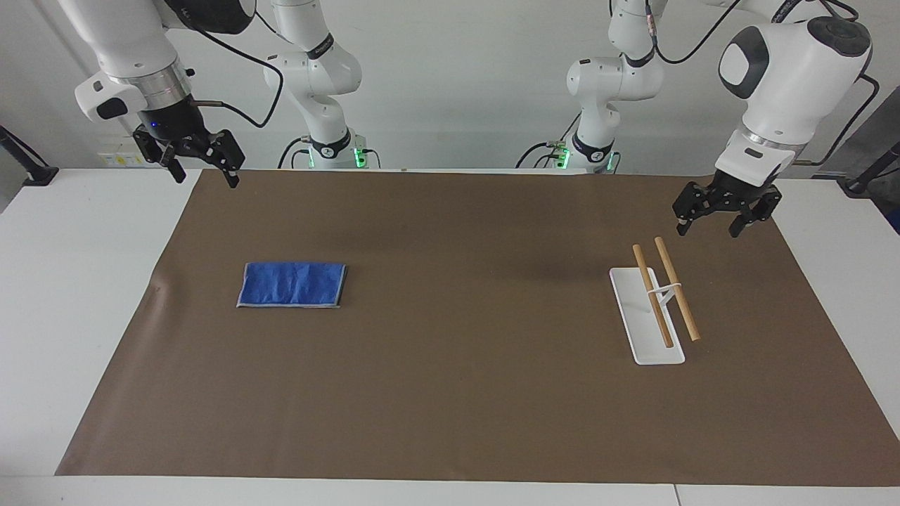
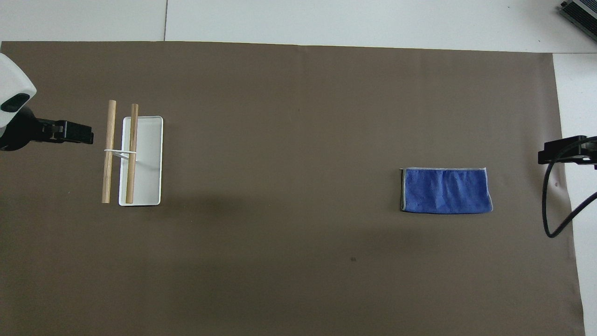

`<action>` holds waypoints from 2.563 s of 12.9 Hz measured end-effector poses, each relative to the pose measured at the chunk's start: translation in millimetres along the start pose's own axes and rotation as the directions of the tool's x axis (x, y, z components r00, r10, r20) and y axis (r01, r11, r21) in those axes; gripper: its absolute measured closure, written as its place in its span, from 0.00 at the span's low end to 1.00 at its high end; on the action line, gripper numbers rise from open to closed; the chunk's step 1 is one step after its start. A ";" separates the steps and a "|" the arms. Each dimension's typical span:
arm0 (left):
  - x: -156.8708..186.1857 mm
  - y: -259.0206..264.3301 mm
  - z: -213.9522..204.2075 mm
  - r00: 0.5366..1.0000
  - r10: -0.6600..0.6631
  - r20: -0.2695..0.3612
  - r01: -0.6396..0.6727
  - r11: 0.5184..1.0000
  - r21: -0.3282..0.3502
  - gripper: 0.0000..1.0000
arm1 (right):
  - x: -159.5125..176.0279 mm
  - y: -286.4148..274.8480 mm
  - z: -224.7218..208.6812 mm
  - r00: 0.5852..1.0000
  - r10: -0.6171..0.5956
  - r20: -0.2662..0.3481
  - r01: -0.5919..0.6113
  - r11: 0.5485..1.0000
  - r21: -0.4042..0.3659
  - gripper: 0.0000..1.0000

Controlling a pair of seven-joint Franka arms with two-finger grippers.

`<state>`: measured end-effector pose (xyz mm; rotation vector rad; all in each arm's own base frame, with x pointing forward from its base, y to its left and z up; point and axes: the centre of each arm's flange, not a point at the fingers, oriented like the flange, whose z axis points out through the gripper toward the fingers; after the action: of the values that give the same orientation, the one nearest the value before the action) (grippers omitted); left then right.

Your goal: Right arm passes towel to left arm to hang

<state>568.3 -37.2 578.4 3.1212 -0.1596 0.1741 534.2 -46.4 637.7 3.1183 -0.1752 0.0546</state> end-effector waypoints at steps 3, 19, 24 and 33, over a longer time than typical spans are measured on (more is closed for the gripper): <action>0.0 0.0 0.0 1.000 0.000 0.000 0.000 1.000 0.000 0.00 | -0.2 0.5 0.3 1.000 0.001 0.002 -0.001 1.000 0.000 0.00; -18.7 -2.1 -60.7 0.997 -0.008 0.082 0.008 1.000 -0.007 0.00 | -0.6 1.7 3.4 1.000 0.003 0.010 -0.003 1.000 0.000 0.00; -24.1 -22.5 -81.7 0.994 -0.079 0.078 0.082 0.996 -0.036 0.00 | -1.4 1.8 8.9 1.000 0.003 0.021 -0.003 1.000 -0.001 0.00; -25.0 -33.7 -79.8 0.991 -0.103 0.080 0.106 0.994 -0.033 0.00 | 10.2 -5.1 73.5 0.998 -0.024 -0.058 0.025 1.000 0.006 0.00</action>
<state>538.2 0.2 654.7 3.0906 -0.0003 0.0471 547.4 -43.9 564.5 3.1203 -0.1359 0.1450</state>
